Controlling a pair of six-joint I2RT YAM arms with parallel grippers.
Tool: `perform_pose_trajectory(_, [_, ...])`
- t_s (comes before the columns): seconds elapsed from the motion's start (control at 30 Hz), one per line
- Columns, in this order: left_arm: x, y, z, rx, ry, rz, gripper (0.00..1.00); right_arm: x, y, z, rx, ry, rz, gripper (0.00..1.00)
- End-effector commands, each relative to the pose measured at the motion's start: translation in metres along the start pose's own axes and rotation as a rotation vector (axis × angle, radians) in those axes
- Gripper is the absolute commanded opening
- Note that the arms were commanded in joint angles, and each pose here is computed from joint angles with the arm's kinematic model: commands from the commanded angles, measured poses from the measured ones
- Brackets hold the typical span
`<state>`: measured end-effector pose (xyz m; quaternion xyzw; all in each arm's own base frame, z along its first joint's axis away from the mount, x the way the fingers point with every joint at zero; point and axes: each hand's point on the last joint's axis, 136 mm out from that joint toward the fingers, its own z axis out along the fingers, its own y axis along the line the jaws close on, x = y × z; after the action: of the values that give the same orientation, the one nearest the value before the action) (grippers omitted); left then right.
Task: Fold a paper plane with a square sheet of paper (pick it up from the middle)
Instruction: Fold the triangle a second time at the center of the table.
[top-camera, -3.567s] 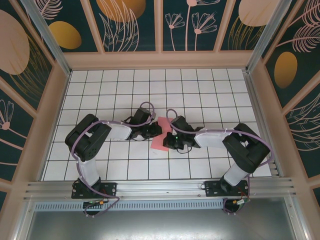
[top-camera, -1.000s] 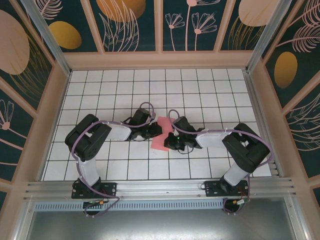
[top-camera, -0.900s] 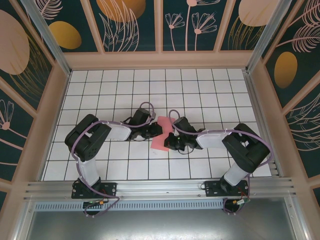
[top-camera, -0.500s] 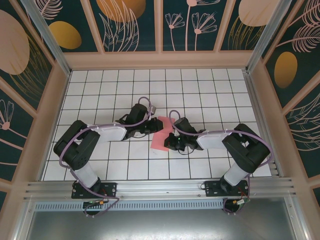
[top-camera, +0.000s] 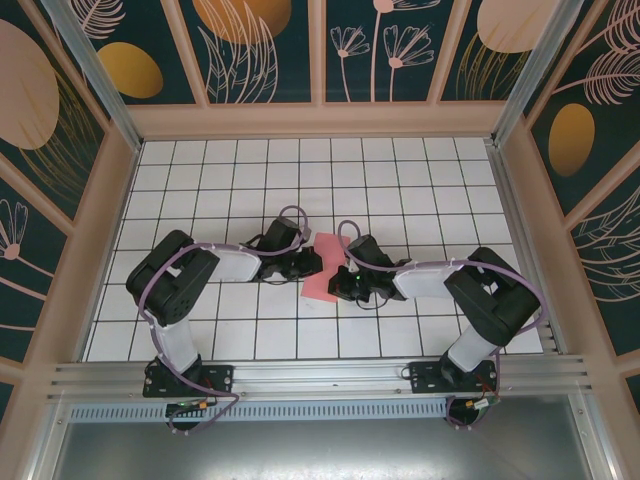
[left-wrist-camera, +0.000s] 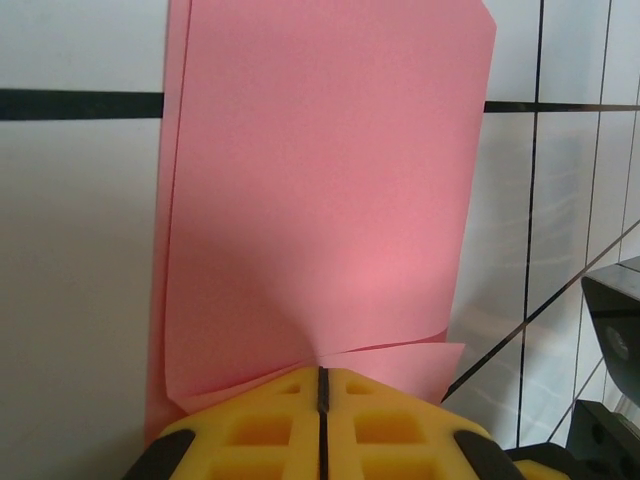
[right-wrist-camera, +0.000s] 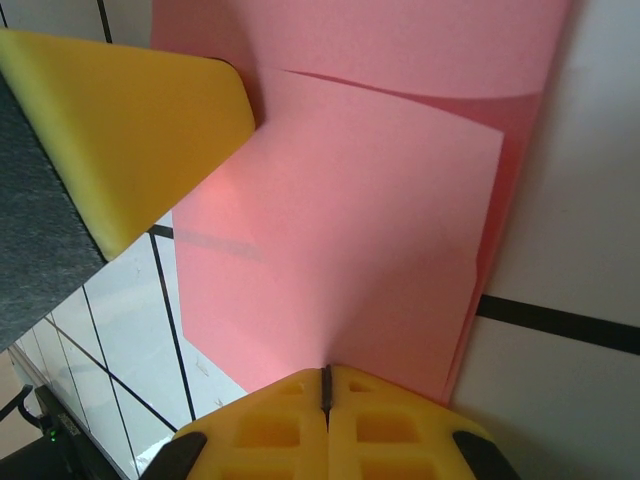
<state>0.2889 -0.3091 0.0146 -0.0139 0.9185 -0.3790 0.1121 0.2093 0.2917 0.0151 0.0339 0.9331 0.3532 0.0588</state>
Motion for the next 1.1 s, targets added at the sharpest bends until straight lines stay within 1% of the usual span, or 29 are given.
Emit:
perform_pose_trajectory(0.0, [-0.007,0.04,0.001,-0.144,-0.029,-0.015,0.08,0.027,-0.053,0.003,0.186,0.068,0.053,0.0])
perform_pose_trajectory(0.1, [-0.01,0.046,-0.002,-0.148,-0.03,-0.027,0.09,0.029,-0.055,0.003,0.189,0.073,0.056,0.0])
perform_pose_trajectory(0.17, [-0.016,0.043,-0.003,-0.133,-0.033,-0.033,0.1,0.029,-0.055,0.003,0.188,0.074,0.055,0.0])
perform_pose_trajectory(0.37, [-0.03,0.041,-0.007,-0.157,-0.043,-0.031,0.12,0.03,-0.056,0.003,0.192,0.078,0.053,0.0])
perform_pose_trajectory(0.5, [-0.041,0.052,-0.009,-0.191,-0.058,-0.055,0.12,0.029,-0.053,0.002,0.183,0.077,0.047,0.0])
perform_pose_trajectory(0.63, [-0.05,0.038,-0.018,-0.174,-0.068,-0.033,0.14,0.028,-0.051,0.003,0.176,0.078,0.043,0.0])
perform_pose_trajectory(0.73, [-0.056,0.018,-0.028,-0.116,-0.088,-0.014,0.16,0.026,-0.047,0.004,0.163,0.074,0.041,0.0])
perform_pose_trajectory(0.87, [-0.045,-0.014,-0.037,0.045,-0.064,0.001,0.16,0.022,-0.04,0.005,0.144,0.066,0.039,0.0])
perform_pose_trajectory(1.0, [-0.028,-0.033,-0.033,0.172,-0.029,-0.017,0.15,0.019,-0.036,0.006,0.137,0.06,0.04,0.0])
perform_pose_trajectory(1.07, [-0.019,-0.036,-0.025,0.189,0.001,-0.011,0.14,0.017,-0.035,0.007,0.136,0.06,0.038,0.0])
